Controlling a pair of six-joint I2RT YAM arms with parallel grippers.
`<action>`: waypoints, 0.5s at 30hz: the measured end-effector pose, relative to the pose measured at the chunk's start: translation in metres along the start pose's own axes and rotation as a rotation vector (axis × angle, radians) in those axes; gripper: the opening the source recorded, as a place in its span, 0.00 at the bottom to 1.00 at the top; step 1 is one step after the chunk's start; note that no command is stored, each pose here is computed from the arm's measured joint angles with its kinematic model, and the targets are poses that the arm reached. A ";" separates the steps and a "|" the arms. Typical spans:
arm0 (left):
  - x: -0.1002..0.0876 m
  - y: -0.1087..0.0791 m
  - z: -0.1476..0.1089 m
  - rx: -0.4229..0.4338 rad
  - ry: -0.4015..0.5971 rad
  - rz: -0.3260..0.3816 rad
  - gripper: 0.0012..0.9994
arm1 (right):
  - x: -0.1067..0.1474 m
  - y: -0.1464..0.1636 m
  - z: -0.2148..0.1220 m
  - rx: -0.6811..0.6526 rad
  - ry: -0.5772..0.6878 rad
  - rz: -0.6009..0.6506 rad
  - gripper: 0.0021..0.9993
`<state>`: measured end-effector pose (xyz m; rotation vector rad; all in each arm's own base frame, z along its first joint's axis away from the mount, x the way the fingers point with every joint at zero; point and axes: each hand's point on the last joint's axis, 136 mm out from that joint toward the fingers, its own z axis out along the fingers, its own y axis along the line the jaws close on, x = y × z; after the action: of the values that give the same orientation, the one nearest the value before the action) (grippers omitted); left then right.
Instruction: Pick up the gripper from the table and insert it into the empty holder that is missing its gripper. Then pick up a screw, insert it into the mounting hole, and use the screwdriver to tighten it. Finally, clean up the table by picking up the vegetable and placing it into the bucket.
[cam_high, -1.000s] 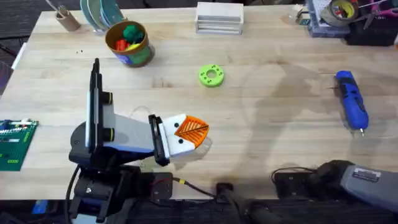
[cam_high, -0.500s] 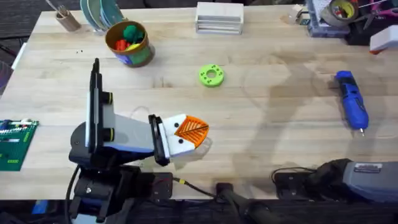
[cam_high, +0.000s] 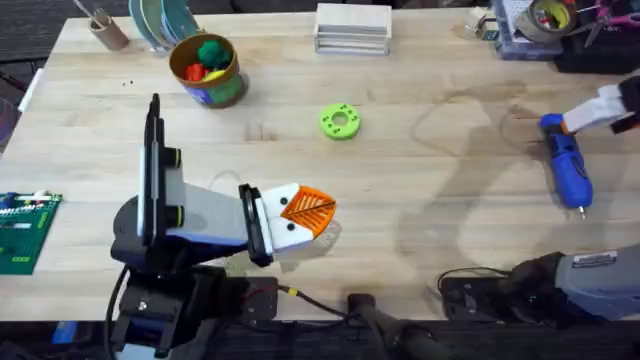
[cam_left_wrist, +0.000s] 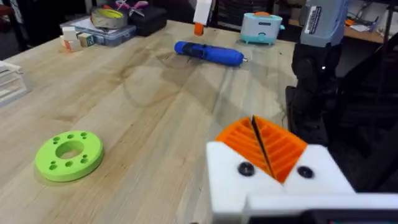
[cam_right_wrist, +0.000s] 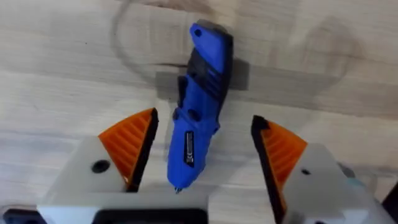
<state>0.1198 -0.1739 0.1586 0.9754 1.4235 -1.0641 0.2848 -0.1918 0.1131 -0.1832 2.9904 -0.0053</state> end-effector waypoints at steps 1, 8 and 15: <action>0.000 0.000 0.000 0.000 0.000 -0.001 0.01 | 0.000 0.000 0.004 -0.002 0.002 -0.008 0.97; 0.000 0.000 0.000 0.000 0.000 0.000 0.01 | -0.002 -0.005 0.027 0.015 -0.016 -0.038 0.97; 0.000 0.000 0.000 0.000 0.000 0.000 0.01 | -0.001 0.003 0.041 -0.025 -0.026 -0.056 0.97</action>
<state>0.1198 -0.1739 0.1585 0.9753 1.4238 -1.0643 0.2912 -0.1888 0.0724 -0.2671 2.9595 0.0287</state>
